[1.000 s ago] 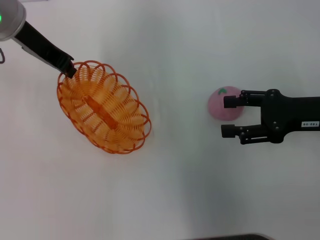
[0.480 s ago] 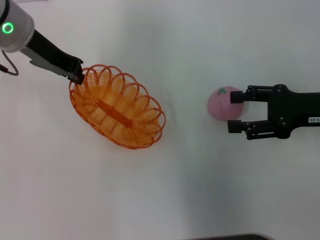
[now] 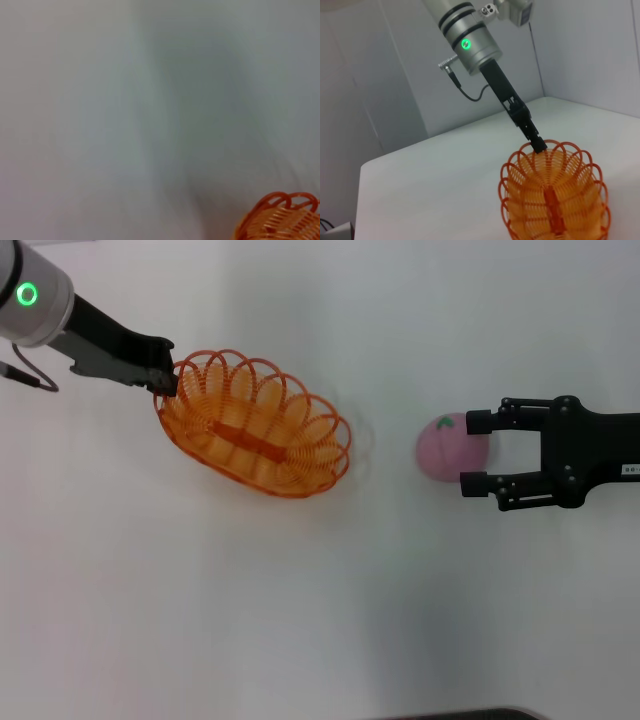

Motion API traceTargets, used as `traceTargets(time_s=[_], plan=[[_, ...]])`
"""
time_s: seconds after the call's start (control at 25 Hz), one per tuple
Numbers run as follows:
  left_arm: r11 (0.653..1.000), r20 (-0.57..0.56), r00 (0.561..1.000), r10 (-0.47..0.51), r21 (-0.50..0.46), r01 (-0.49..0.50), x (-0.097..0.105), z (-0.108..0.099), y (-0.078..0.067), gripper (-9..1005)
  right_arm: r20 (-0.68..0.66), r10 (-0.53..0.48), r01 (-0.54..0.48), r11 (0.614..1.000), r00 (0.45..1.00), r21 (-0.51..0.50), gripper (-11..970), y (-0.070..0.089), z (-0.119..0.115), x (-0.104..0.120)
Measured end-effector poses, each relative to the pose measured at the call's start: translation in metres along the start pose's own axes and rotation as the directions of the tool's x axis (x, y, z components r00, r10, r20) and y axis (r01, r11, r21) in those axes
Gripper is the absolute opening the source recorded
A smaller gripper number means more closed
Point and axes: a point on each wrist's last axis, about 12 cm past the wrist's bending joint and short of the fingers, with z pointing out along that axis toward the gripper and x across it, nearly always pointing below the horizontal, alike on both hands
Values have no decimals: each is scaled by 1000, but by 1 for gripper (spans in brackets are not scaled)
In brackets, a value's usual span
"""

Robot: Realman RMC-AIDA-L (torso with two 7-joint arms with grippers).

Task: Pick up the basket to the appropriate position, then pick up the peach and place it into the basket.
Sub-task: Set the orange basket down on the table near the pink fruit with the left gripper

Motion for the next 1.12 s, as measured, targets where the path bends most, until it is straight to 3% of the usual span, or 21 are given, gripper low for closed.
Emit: traceTargets(time_s=[0.36, 0.68, 1.12], plan=[[988, 50, 987, -153, 46, 150, 8, 8, 11, 39, -13, -28, 28, 1000, 1000, -13, 854, -4, 0, -7], [955, 93, 954, -283, 121, 272, 19, 13, 21, 38, -3, -64, 63, 997, 998, -48, 854, -2, -1, -11], [931, 109, 931, -347, 157, 329, 29, 19, 28, 40, -5, -82, 82, 995, 997, -51, 854, -3, 0, -13]])
